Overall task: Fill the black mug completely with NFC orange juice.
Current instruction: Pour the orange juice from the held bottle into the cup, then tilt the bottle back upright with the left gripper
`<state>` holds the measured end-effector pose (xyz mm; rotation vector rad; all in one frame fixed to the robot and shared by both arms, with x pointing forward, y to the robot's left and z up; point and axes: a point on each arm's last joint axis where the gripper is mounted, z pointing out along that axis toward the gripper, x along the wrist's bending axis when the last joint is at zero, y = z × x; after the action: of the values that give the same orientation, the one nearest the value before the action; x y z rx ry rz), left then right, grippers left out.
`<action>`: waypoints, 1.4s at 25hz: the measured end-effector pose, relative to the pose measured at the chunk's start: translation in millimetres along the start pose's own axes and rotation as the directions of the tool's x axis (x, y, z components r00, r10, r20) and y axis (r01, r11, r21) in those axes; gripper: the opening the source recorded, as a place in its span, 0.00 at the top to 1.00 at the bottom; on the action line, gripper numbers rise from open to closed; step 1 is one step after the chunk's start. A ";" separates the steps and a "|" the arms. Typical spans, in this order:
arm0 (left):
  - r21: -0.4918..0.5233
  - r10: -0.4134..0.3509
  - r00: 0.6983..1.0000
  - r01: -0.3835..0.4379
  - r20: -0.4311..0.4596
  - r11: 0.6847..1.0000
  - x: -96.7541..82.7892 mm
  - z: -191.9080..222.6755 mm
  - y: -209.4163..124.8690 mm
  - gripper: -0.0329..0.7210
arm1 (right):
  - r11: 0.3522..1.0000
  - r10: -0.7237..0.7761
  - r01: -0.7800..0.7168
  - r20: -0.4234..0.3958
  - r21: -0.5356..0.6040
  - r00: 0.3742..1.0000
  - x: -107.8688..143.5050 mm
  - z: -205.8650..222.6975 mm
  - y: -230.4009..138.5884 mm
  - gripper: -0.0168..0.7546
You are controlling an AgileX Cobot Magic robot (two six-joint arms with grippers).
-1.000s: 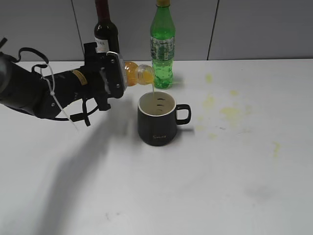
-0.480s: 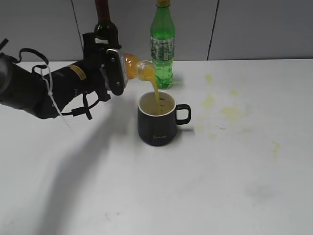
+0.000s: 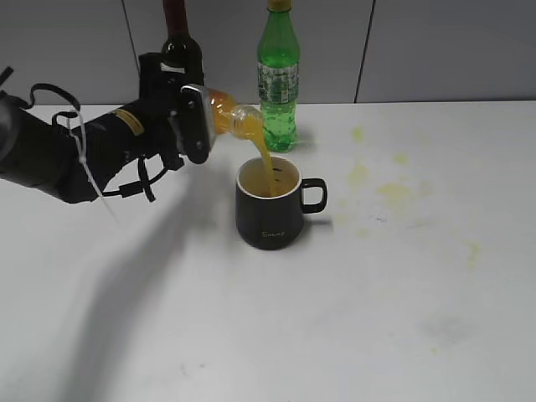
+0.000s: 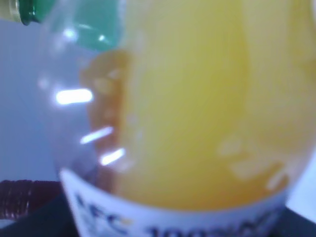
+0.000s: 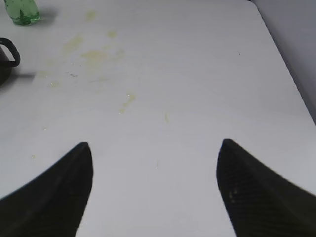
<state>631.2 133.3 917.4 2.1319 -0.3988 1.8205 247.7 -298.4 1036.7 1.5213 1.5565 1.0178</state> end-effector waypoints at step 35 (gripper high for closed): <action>0.014 0.167 0.984 -0.167 -0.053 0.986 9.3 -0.3 -1.9 0.34 | 1.000 -0.001 0.001 0.000 0.000 1.000 0.0 0.0 0.0 0.21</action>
<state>633.1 135.1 926.5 2.1066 -0.5727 1.9692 247.7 -298.4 1036.7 1.5204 1.5571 1.0172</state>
